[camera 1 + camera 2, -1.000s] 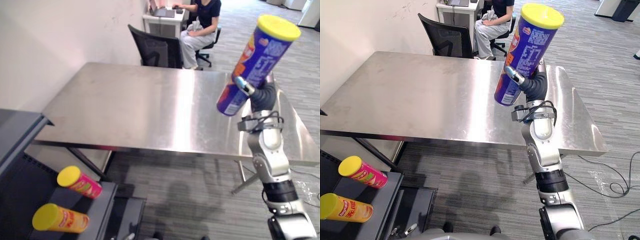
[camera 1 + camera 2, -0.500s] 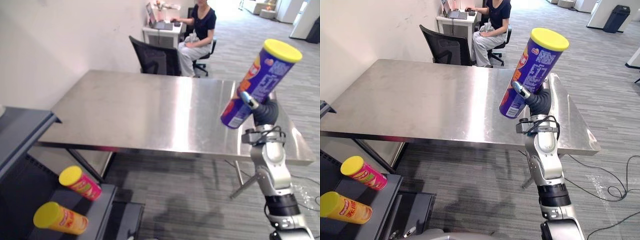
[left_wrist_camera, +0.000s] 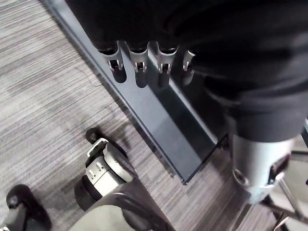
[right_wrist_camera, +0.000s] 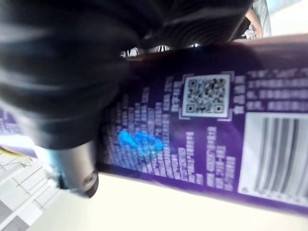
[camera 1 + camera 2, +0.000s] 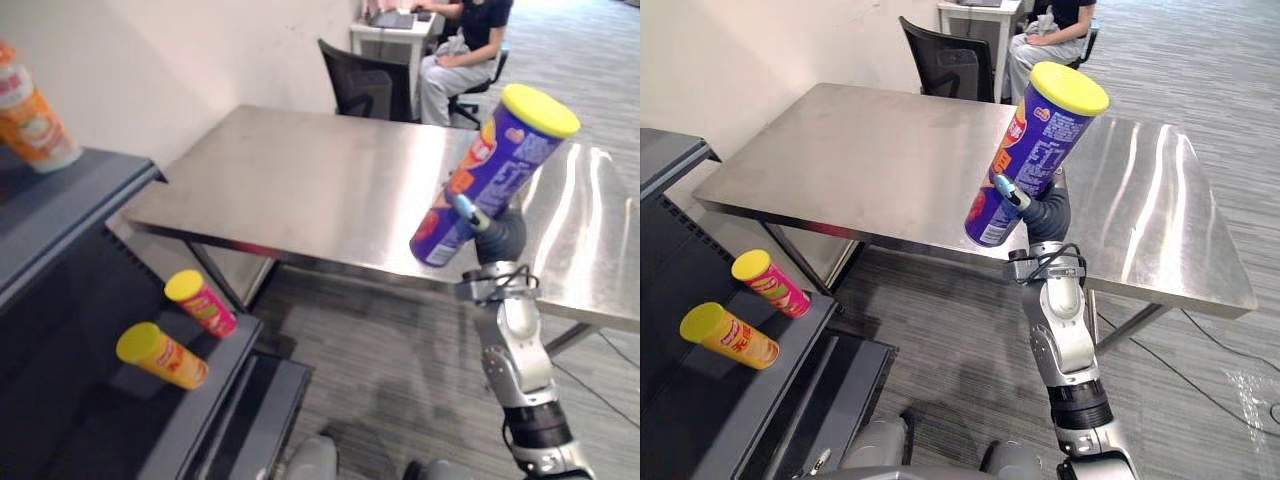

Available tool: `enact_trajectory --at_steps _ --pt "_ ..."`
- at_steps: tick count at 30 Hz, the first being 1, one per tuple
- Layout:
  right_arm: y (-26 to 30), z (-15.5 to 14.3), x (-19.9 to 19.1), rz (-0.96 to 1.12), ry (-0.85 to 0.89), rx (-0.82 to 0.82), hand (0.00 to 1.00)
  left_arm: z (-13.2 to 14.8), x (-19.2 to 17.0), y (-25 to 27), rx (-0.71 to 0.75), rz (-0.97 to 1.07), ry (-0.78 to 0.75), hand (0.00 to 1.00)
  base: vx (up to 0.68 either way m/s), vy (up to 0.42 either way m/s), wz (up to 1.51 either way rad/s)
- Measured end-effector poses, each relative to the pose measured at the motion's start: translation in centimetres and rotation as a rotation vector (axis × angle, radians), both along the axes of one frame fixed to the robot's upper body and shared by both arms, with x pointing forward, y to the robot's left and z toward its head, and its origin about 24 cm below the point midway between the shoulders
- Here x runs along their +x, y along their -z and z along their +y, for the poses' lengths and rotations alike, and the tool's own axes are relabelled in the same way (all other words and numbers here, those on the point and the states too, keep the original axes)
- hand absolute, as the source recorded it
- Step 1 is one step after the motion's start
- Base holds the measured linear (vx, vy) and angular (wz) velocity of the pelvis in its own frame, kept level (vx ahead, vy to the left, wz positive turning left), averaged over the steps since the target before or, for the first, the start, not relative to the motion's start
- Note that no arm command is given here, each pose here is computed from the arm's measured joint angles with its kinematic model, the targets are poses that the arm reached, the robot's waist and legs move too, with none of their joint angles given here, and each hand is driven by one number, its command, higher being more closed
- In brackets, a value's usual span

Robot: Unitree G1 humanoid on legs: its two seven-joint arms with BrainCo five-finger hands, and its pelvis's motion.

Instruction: Put the gum and the chips on the shelf.

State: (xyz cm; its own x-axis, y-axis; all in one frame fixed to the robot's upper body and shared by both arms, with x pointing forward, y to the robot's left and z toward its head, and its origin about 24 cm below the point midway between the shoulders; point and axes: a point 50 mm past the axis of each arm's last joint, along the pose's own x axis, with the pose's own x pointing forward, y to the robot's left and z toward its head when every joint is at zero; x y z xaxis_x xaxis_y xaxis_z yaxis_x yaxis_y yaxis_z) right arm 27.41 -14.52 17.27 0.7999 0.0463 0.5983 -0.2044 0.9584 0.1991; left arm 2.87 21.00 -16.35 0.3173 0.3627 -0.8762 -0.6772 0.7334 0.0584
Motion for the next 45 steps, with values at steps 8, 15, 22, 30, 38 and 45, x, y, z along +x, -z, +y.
enact_trajectory --at_steps 8,15,22,30,38,45 --pt "-2.3 -5.0 -0.4 -0.11 0.154 -0.036 1.0 -0.4 -0.2 0.2 -0.004 0.02 0.037 0.0 0.03 -0.044 1.32" --pt "-1.8 -7.2 0.3 -0.062 0.263 -0.019 1.0 -1.1 -3.5 0.4 -0.014 0.097 0.046 0.0 -0.08 0.059 1.17" --pt "-1.5 -8.3 0.9 -0.012 0.378 0.02 1.0 -0.5 -3.3 0.2 0.009 0.086 0.103 0.0 -0.09 0.22 0.43" --pt "-1.4 -7.9 1.1 -0.014 0.4 0.03 1.0 1.0 -2.1 -0.3 0.045 0.055 0.112 0.0 -0.05 0.16 0.12" --pt "-2.1 -7.0 1.4 -0.052 0.316 -0.026 1.0 0.9 -1.8 -0.2 0.032 0.044 0.116 0.0 0.11 -0.026 0.0" --pt "-2.5 -5.3 1.8 -0.072 0.211 -0.085 1.0 0.8 -1.5 -0.2 0.018 0.025 0.088 0.0 0.15 -0.037 0.07"
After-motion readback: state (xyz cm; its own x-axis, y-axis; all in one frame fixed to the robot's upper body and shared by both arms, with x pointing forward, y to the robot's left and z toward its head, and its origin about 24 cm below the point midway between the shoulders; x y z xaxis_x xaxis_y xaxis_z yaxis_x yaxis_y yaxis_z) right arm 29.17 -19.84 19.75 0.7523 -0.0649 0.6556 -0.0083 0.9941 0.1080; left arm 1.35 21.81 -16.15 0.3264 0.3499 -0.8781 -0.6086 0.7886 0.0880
